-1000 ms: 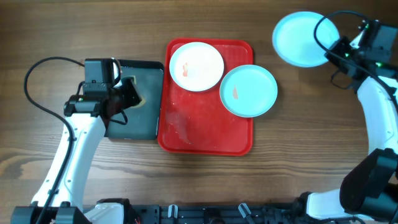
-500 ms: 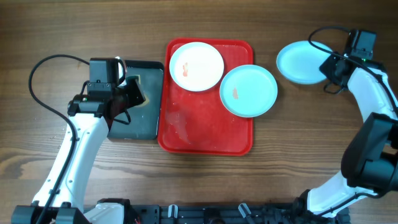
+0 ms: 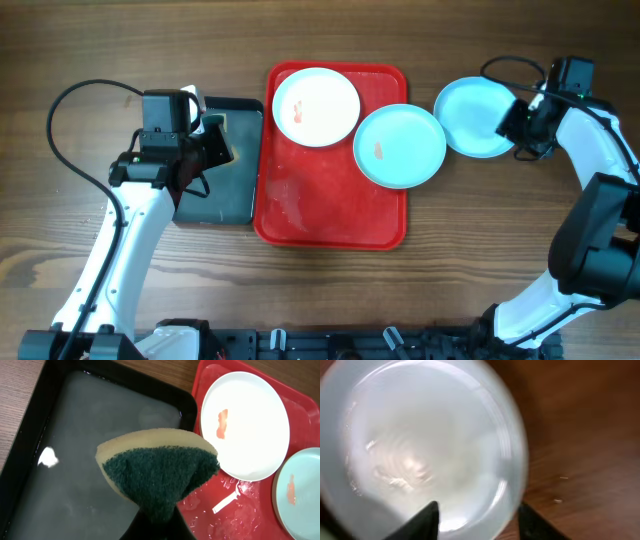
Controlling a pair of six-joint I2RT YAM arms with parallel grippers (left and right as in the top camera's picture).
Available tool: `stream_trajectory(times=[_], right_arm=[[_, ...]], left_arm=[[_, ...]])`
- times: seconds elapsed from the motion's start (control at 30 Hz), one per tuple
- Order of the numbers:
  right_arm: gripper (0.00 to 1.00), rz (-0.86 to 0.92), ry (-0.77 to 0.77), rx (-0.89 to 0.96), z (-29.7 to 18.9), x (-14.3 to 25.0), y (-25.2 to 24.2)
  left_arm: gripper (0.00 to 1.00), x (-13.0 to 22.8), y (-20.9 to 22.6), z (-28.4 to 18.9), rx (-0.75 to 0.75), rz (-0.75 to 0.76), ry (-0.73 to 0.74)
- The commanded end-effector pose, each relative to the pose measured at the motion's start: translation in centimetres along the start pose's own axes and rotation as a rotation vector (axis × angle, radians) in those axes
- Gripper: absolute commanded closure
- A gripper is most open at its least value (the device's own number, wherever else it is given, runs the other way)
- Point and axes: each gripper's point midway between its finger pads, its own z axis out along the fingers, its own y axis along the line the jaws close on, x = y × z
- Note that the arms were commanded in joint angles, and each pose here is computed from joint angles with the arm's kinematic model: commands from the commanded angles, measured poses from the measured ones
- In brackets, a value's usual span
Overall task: Clean dirty plates on tray and stack at the side
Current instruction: 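Carry the blue plate right and set it on the table beside the tray, then move the right gripper back and grasp the other blue plate's rim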
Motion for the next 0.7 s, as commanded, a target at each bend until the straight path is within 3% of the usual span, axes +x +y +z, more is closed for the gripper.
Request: stream_trajectory(times=[0.0, 0.07, 0.2, 0.43, 0.67], right_arm=[[0.48, -0.15, 0.053, -0.205, -1.4, 0.1, 4.1], [0.53, -0.18, 0.097, -0.237, -2.2, 1.0, 5.5], [0.55, -0.281, 0.176, -0.24, -2.2, 3.8, 7.8], [0.6, -0.42, 0.187, -0.147, -1.3, 5.7, 10.1], [0.66, -0.445, 0.189, -0.11, 0.1, 7.2, 10.3]], left_arm=[[0.96, 0.2, -0.2, 0.2, 0.011, 0.022, 0.01], [0.96, 0.3, -0.2, 0.2, 0.01, 0.022, 0.011], [0.96, 0.5, -0.1, 0.2, 0.007, 0.021, 0.02], [0.96, 0.7, 0.0, 0.2, 0.004, 0.02, 0.027], [0.96, 0.7, 0.0, 0.2, 0.004, 0.019, 0.029]])
